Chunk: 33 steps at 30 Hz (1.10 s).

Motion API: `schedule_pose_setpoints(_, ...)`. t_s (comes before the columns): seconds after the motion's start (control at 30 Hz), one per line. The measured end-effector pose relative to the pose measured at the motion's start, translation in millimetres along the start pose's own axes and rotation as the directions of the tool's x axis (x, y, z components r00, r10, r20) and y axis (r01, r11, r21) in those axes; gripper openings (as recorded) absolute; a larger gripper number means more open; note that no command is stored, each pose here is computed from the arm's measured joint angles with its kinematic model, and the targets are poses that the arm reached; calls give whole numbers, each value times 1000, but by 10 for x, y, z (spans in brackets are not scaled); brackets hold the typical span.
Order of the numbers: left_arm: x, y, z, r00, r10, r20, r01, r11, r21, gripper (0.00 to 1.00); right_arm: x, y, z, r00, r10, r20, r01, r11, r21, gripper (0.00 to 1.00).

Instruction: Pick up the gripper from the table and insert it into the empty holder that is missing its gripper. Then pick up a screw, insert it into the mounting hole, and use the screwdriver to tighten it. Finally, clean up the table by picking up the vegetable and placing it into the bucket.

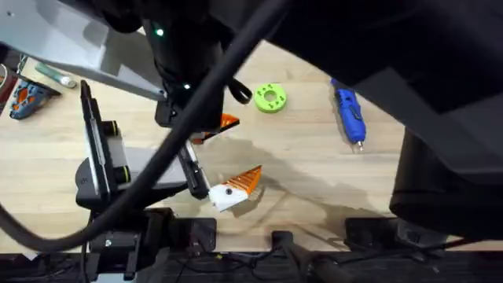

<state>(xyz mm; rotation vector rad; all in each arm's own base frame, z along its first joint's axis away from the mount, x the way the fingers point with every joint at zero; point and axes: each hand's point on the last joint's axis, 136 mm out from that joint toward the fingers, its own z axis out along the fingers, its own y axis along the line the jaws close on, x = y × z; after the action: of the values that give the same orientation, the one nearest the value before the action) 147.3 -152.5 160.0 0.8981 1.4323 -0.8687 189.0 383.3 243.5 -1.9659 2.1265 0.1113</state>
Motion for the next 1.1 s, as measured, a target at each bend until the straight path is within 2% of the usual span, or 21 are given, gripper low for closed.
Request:
schedule_pose_setpoints(0.57, 0, 0, 0, 1000, 0, 0, 0, 1000, 0, 985, -13, -31, 3, 1000, 6, 8, -6, 1000, 5, 7)
schedule_pose_setpoints(1.1, 0, 0, 0, 1000, -1, 0, 1, 1000, 0, 985, 7, -76, 146, 999, 13, -33, -13, 1000, 9, 7)
